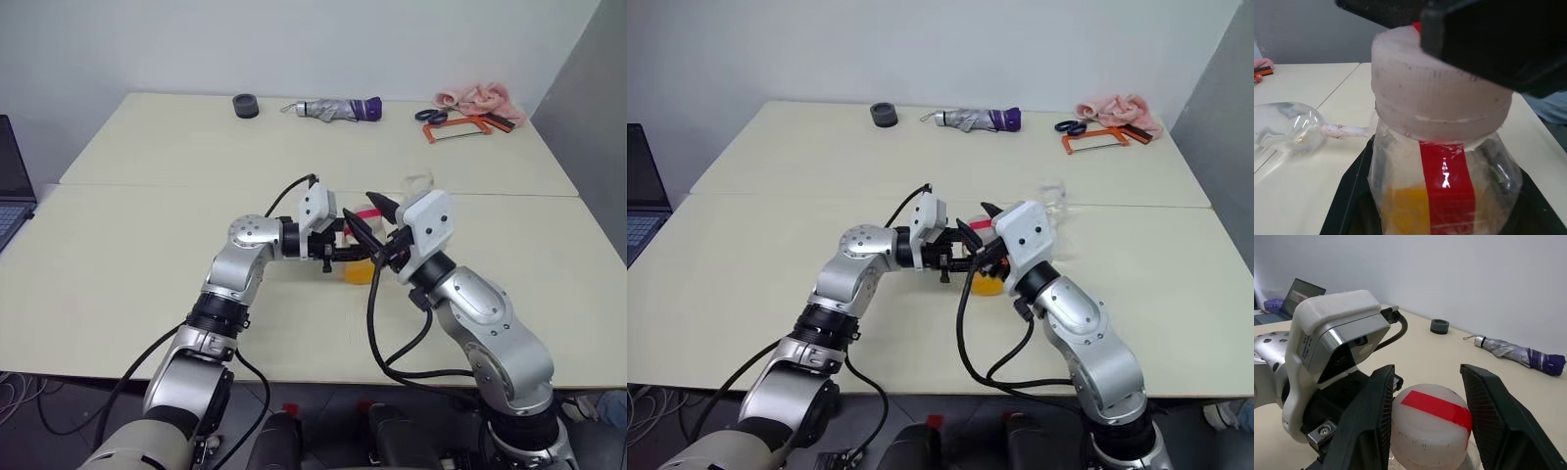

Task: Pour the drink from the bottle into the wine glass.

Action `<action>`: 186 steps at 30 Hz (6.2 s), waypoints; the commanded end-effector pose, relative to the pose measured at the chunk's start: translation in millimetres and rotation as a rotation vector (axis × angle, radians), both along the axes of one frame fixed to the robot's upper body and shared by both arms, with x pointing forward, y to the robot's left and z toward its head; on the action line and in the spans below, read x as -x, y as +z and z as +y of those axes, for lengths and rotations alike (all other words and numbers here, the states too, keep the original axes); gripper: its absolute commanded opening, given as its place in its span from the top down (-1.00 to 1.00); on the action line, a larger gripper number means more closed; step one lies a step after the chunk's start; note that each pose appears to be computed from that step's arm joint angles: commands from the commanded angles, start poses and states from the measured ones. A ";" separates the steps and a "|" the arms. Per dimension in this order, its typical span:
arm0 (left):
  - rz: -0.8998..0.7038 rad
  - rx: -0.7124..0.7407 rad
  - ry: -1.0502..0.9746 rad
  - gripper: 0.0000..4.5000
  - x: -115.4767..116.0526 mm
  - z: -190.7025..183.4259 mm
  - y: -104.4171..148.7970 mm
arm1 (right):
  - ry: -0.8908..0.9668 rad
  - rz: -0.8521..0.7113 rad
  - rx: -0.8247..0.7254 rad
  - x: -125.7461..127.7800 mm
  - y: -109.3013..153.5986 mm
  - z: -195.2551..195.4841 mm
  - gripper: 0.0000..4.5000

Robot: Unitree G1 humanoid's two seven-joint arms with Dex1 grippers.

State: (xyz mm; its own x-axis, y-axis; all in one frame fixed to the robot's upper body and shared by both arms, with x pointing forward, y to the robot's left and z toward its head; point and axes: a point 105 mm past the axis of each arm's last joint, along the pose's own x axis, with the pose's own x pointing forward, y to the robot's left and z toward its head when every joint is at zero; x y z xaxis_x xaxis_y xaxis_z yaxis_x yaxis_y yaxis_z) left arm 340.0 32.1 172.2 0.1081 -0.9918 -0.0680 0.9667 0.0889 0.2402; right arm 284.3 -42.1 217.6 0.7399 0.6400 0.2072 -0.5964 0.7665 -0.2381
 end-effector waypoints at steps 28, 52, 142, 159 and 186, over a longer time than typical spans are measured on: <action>-0.052 0.026 -0.077 0.19 15.3 9.4 29.7 | 0.430 0.006 0.121 27.3 28.2 -34.4 -1.00; -0.041 -0.013 -0.108 0.19 17.2 9.3 21.1 | 0.137 -0.072 0.130 -1.9 24.0 -25.9 -1.00; -0.033 -0.031 -0.091 0.20 15.6 16.4 15.1 | 0.128 0.002 0.163 8.9 17.1 -37.2 -1.00; -0.033 -0.032 -0.092 0.20 15.8 16.2 14.4 | 0.128 0.013 0.175 10.0 13.6 -39.2 -1.00; -0.035 -0.030 -0.090 0.20 15.5 15.8 14.2 | 0.243 0.063 0.208 25.7 9.4 -39.4 -1.00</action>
